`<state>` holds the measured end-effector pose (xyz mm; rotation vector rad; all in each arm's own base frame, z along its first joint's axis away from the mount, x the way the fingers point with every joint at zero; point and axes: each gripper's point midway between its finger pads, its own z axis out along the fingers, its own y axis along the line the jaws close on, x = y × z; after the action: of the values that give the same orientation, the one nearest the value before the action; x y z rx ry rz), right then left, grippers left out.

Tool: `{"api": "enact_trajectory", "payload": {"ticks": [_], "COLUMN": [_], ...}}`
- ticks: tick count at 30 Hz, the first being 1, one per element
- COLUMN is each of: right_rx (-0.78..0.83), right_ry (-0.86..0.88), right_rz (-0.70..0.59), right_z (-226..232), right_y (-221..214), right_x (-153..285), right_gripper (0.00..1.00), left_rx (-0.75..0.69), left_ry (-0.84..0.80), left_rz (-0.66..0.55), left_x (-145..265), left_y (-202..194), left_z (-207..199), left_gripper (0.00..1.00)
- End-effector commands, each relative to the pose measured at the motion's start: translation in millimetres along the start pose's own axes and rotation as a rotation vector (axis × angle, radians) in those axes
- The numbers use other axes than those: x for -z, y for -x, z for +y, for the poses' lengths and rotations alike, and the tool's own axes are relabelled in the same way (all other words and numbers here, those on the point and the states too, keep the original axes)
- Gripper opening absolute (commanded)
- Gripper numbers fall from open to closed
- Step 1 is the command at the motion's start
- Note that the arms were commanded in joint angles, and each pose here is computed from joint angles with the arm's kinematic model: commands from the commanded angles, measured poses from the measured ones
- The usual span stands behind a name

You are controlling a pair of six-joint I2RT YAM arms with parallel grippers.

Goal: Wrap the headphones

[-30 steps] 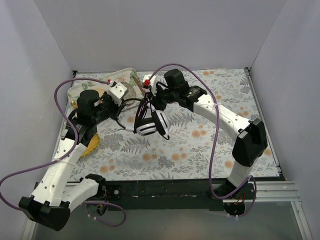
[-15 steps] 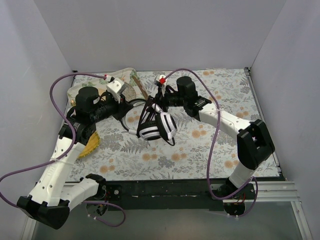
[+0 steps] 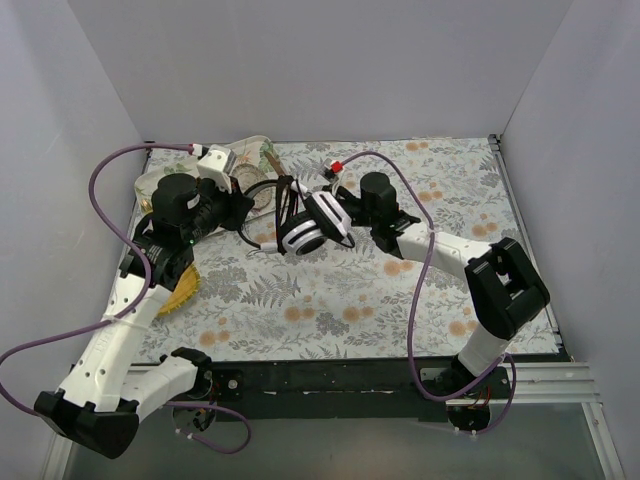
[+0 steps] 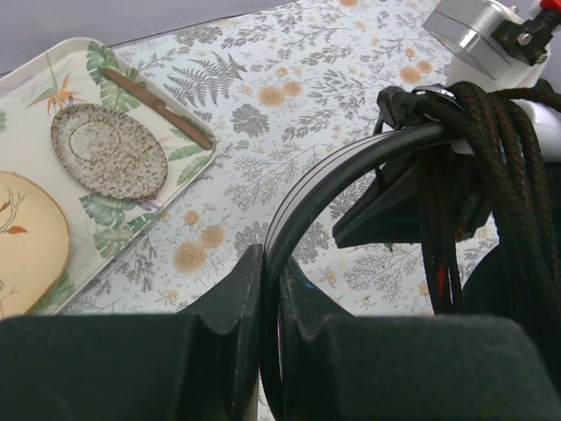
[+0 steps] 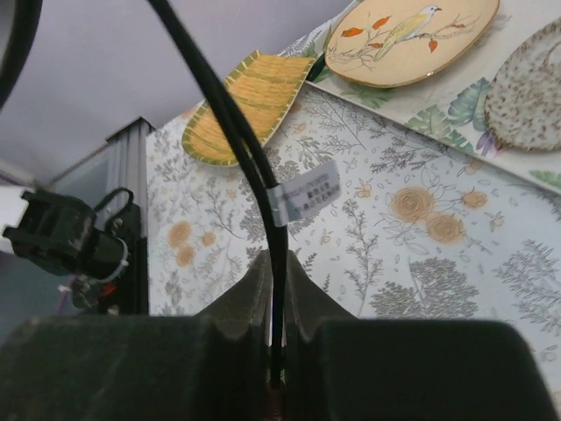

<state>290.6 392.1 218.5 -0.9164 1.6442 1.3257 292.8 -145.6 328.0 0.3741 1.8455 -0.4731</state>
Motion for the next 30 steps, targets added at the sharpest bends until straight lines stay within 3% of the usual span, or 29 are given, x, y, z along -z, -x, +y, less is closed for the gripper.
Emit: {"api": "enact_trajectory", "payload": {"ticks": [1, 6, 11, 19, 24, 30], "right_rx": [-0.158, -0.443, -0.595, -0.857, -0.954, -1.079], "right_ry": [-0.027, -0.085, -0.186, -0.288, -0.267, -0.29], "right_rz": [-0.121, -0.168, -0.194, -0.142, -0.153, -0.214], "right_z": [-1, -9, -18, -37, -54, -74], "right_y": [20, -11, -42, -95, -111, -125], "right_x": [-2, -11, -21, -32, -41, -27], "right_gripper": [0.03, 0.01, 0.01, 0.01, 0.04, 0.11], "left_rx": [0.16, 0.387, 0.588, 0.631, 0.572, 0.486], "left_ry": [0.103, 0.255, 0.418, 0.526, 0.593, 0.629], "left_rz": [-0.159, -0.113, -0.053, -0.01, 0.069, 0.081], "left_x": [4, -14, -35, -82, -126, -159], "left_y": [32, -2, -47, -85, -120, -137], "left_z": [14, 47, 79, 107, 124, 136], "left_gripper": [0.0, 0.0, 0.0, 0.0, 0.0, 0.0]}}
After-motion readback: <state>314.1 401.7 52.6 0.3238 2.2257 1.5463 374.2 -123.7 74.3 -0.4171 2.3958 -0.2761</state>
